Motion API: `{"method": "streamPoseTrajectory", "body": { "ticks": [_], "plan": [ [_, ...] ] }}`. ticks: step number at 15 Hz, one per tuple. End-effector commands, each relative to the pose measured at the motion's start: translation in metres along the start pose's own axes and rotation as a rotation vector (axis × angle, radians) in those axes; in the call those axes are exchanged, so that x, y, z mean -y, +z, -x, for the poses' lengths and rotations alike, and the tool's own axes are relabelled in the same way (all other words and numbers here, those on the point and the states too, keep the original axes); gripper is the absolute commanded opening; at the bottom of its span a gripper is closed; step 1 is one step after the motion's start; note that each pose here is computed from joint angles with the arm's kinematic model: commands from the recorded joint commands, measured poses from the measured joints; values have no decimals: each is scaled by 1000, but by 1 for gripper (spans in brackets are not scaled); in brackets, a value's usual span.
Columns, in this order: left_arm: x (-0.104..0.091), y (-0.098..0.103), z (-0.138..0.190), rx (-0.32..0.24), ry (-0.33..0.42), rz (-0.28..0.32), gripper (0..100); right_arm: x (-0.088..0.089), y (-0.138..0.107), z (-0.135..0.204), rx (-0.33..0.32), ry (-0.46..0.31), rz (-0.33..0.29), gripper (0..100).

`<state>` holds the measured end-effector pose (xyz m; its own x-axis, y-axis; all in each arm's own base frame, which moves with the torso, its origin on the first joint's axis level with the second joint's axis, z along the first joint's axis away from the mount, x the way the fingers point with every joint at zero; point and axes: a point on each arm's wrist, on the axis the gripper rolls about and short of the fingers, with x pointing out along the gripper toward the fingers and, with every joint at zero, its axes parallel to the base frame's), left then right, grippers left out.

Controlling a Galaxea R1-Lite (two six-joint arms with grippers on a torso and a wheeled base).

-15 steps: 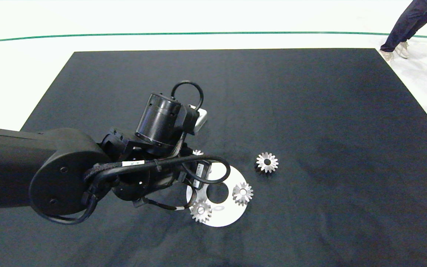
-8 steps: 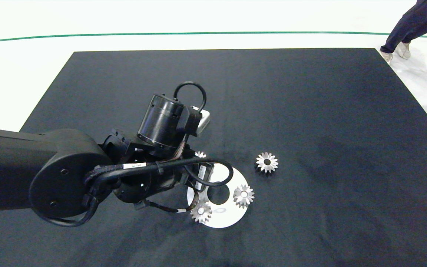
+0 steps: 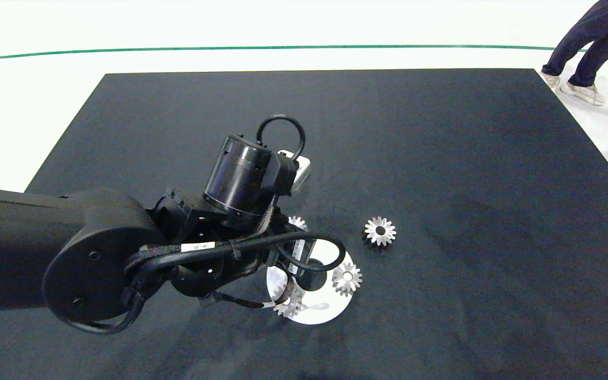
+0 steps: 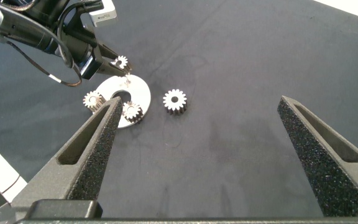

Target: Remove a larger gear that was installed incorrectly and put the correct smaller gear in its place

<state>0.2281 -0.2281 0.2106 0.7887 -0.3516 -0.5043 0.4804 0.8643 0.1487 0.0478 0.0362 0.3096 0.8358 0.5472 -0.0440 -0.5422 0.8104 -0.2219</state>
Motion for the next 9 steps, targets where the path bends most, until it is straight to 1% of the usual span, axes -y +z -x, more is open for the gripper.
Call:
{"method": "streamPoseTrajectory", "body": {
  "ticks": [1, 6, 9],
  "plan": [
    [1, -2, -7, -13, 5, -6, 1, 0, 0, 0, 0, 0, 2, 100],
    [2, 0, -10, -9, 6, -2, 1, 0, 0, 0, 0, 0, 2, 100],
    [5, -1, -13, -16, 3, -6, 1, 0, 0, 1, 1, 0, 2, 100]
  ]
}}
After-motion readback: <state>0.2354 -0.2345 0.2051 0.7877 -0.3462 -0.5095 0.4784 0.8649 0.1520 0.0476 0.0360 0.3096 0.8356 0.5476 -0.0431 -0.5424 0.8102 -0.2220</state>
